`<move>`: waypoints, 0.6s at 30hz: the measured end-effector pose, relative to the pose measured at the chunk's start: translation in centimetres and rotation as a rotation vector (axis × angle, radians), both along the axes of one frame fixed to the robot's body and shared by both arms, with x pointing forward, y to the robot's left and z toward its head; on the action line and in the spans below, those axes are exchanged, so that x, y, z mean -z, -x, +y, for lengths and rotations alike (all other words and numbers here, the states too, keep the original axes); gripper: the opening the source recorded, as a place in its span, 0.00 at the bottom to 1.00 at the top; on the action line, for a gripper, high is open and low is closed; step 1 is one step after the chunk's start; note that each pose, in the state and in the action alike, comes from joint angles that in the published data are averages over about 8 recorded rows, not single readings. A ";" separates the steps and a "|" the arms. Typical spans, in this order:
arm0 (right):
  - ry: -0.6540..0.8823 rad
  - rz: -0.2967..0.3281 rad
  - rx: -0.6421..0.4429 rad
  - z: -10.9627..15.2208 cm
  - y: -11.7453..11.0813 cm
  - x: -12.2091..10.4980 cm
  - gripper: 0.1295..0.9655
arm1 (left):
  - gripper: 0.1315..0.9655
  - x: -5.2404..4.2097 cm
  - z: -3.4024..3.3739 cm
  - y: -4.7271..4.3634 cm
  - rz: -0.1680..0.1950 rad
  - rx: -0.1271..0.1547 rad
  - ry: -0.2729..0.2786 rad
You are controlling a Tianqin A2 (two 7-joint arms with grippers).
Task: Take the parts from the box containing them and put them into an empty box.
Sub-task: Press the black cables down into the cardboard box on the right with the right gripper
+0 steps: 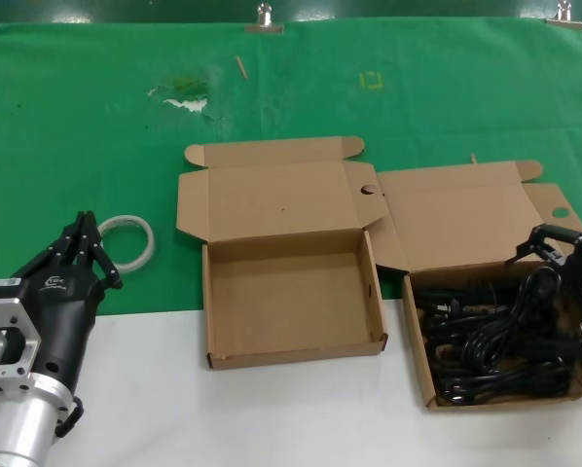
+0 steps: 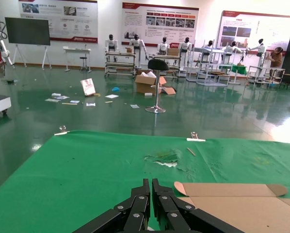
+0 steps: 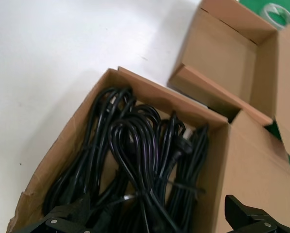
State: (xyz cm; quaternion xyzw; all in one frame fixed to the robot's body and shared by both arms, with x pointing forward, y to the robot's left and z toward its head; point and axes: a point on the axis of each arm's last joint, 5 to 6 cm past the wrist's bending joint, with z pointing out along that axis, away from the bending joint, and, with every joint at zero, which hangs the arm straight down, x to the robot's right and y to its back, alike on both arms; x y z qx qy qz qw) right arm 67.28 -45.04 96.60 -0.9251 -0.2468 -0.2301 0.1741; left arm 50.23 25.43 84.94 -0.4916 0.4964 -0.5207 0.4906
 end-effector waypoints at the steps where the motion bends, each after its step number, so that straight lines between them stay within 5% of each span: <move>1: 0.003 0.001 -0.012 0.2 -0.1 0.0 1.00 | 0.03 0.00 0.00 0.00 0.000 0.000 0.000; 18: 0.099 -0.002 -0.151 2.6 -0.8 1.8 1.00 | 0.03 0.00 0.00 0.00 0.000 0.000 0.000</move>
